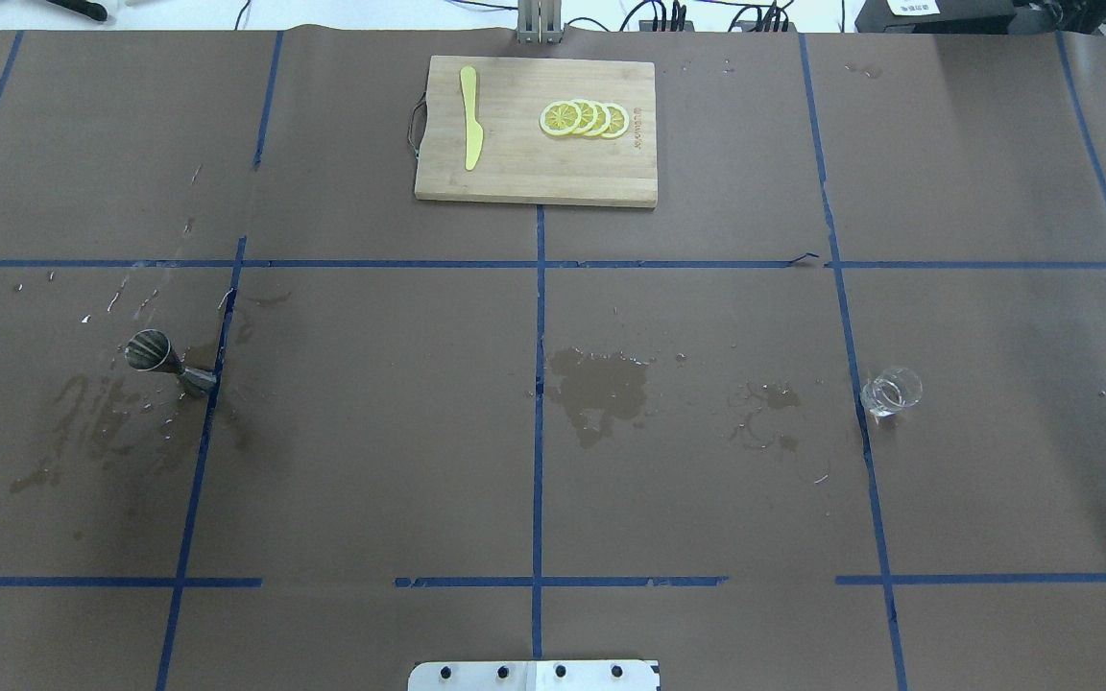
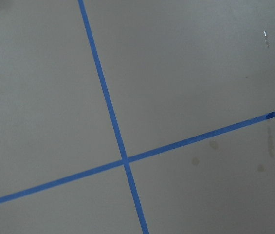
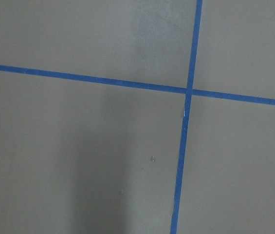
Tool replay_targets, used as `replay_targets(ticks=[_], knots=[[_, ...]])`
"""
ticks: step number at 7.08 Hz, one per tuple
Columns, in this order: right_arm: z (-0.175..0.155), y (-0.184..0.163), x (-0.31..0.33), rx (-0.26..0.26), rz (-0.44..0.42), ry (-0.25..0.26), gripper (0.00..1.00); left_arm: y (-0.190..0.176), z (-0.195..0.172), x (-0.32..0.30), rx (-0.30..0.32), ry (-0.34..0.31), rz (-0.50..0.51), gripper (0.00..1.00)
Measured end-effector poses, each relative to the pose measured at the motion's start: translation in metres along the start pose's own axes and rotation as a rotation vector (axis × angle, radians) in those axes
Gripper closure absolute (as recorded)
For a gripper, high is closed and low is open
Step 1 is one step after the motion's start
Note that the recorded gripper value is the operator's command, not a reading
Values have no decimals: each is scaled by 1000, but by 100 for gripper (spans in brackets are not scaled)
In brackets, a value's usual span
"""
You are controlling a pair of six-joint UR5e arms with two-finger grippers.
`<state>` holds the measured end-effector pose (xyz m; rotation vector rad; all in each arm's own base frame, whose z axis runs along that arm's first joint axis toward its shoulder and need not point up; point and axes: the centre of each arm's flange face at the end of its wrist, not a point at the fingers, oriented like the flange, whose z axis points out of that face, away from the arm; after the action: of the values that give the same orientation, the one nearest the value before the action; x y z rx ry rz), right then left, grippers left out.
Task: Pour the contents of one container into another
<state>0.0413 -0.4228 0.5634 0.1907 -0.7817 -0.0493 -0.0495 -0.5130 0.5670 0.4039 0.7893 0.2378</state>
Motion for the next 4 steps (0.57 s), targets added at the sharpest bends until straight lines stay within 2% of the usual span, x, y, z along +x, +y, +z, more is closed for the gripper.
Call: replay_targets(ticks=[2, 4], knots=[[1, 0, 2, 20, -5, -1, 0, -14, -6, 7, 144, 14, 146, 0], [3, -1, 3, 23, -6, -1, 0, -14, -6, 7, 224, 17, 232, 0]])
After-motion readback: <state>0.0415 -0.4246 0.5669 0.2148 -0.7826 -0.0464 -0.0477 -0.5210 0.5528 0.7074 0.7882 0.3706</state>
